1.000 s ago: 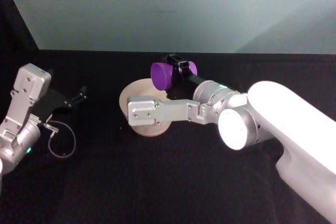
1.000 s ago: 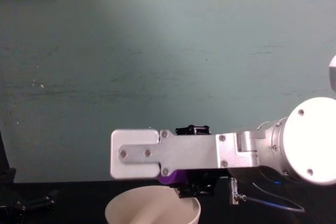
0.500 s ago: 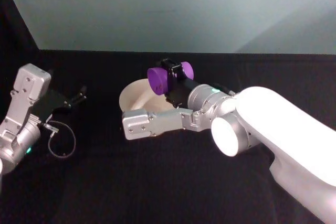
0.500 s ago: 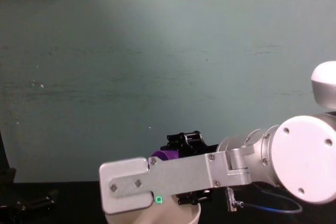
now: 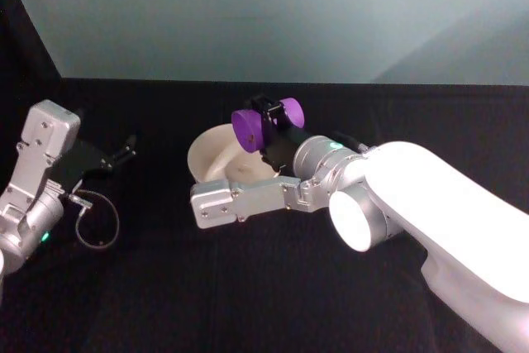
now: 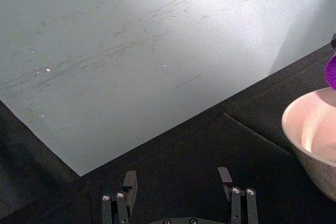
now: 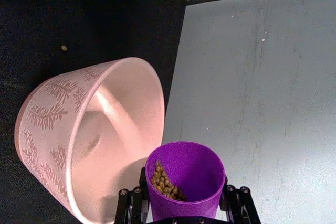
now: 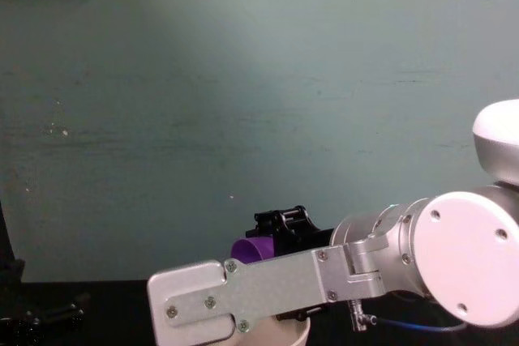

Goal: Pick up the cup and pour the mung beans from the cup into the bowl.

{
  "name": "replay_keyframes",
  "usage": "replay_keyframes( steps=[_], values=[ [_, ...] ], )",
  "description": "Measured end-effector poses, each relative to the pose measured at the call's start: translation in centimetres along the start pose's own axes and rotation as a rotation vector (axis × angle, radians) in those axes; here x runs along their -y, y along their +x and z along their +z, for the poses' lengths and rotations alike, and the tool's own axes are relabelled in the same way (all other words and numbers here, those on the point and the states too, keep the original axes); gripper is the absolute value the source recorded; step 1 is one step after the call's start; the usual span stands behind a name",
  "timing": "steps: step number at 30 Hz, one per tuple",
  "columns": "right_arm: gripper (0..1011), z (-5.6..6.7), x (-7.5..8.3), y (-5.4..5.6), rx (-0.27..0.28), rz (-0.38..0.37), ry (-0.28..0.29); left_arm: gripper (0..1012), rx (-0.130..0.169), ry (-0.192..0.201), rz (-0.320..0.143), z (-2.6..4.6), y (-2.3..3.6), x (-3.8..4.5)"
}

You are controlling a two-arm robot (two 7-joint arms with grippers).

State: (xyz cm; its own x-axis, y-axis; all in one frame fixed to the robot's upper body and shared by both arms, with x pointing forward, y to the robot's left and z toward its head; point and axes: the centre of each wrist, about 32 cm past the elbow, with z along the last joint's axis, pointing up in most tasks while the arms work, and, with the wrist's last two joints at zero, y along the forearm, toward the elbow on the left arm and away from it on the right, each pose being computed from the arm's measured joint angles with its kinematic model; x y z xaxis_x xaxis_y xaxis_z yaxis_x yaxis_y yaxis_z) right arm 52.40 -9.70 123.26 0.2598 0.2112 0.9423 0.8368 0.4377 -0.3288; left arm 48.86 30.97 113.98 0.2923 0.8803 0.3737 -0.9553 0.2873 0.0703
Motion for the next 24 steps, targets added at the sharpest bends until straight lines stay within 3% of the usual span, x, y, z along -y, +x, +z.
replay_keyframes(
  steps=[24],
  values=[
    [720, 0.49, 0.06, 0.13, 0.067, -0.007, -0.011, 1000, 0.000, 0.000, 0.000, 0.00, 0.00, 0.00]
  ],
)
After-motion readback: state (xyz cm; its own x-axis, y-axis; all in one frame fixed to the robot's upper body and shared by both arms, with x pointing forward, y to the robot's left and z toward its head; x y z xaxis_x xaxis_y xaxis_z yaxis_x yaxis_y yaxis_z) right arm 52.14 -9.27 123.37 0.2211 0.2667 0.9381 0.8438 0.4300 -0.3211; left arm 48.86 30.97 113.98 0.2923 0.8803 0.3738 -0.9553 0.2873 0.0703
